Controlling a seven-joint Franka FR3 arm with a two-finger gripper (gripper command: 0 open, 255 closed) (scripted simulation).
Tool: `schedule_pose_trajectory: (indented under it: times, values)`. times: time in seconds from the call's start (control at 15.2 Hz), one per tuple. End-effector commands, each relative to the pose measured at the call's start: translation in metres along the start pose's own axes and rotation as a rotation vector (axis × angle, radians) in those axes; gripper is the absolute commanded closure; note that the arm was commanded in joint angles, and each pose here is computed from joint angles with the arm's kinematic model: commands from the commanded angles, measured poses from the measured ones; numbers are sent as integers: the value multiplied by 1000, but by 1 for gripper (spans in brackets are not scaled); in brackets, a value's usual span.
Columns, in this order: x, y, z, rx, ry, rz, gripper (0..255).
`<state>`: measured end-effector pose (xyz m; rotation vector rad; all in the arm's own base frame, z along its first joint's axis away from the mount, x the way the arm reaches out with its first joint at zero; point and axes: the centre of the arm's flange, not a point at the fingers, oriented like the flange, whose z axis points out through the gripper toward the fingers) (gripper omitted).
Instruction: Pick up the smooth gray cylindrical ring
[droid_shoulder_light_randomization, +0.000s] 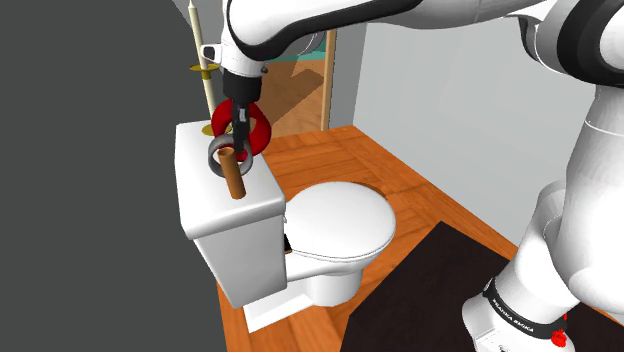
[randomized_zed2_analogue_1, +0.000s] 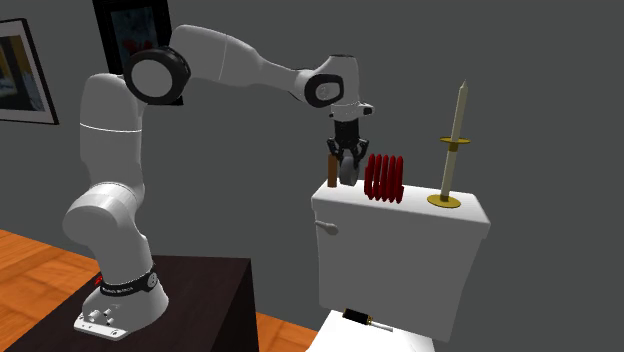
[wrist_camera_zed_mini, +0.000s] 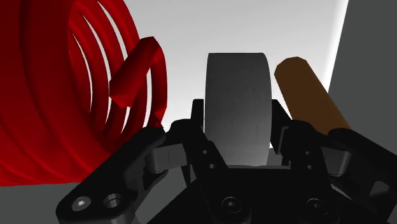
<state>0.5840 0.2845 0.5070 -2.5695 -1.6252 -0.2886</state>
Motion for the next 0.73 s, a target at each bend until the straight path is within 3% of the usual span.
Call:
schedule_pose_trajectory:
  times: [0.0, 0.66]
  values:
    - [2, 0, -12, 0, 0, 0, 255]
    - [11, 1, -54, 0, 0, 0, 255]
